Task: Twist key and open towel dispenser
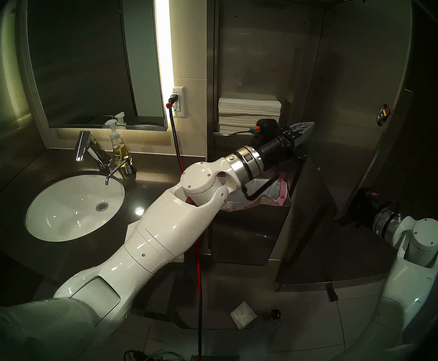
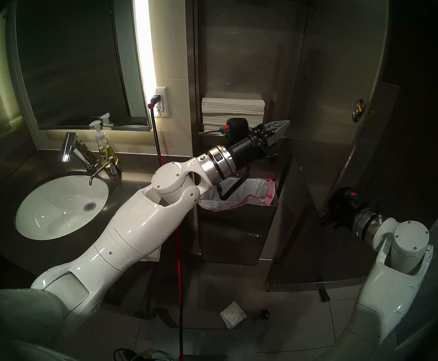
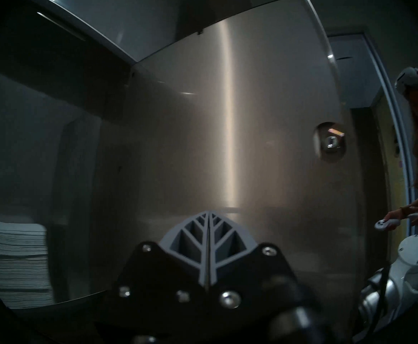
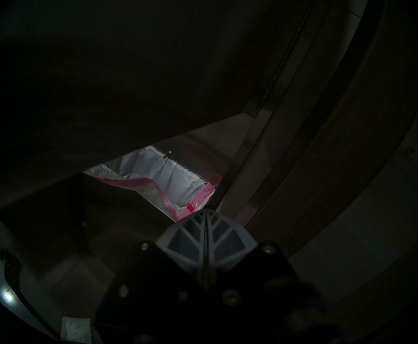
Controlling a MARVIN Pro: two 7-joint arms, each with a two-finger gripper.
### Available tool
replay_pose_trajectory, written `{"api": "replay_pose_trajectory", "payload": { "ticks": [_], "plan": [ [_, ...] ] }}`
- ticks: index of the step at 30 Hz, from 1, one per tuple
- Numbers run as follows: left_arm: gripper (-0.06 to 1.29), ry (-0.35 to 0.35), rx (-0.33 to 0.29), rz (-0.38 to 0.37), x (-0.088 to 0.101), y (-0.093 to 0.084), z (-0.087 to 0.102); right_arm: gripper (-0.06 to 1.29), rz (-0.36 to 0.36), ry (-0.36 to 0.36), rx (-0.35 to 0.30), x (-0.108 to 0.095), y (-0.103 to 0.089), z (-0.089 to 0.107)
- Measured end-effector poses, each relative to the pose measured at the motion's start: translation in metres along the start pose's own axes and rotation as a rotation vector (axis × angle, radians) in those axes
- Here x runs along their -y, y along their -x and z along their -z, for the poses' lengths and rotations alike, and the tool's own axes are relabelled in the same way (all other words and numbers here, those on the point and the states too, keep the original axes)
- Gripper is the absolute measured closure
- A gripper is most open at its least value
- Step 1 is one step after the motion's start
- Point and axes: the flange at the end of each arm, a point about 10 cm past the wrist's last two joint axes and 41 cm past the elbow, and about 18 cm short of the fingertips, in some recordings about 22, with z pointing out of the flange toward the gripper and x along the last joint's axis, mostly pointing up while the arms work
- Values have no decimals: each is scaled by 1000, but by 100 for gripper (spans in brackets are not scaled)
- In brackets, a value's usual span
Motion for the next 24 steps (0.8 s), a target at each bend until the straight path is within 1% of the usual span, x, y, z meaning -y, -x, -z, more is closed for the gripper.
{"api": "replay_pose_trajectory", "payload": {
  "ticks": [2,4,5,6,8,11,15,17,21,24],
  "plan": [
    [125,-39,4,-36,11,-2,7,127,0,-1,-2,0,-1,-1],
    [125,-106,13,-98,29,-6,18,127,2,-3,-5,0,-2,-2],
    [125,-118,14,-106,32,-7,20,127,2,-3,-5,0,-2,-3],
    [125,-161,17,-134,44,-10,28,127,3,-5,-7,0,-3,-3],
    [125,-218,19,-169,58,-15,37,127,4,-7,-10,1,-4,-5],
    [125,-331,18,-238,86,-27,59,127,5,-14,-15,2,-5,-8],
    [125,-434,13,-302,109,-40,79,127,6,-20,-22,3,-7,-11],
    [125,-511,9,-349,124,-50,95,127,9,-24,-28,3,-10,-13],
    [125,-602,4,-408,139,-63,115,127,14,-28,-37,3,-14,-16],
    [125,-658,1,-445,145,-71,129,127,16,-30,-42,2,-16,-17]
  ]
}}
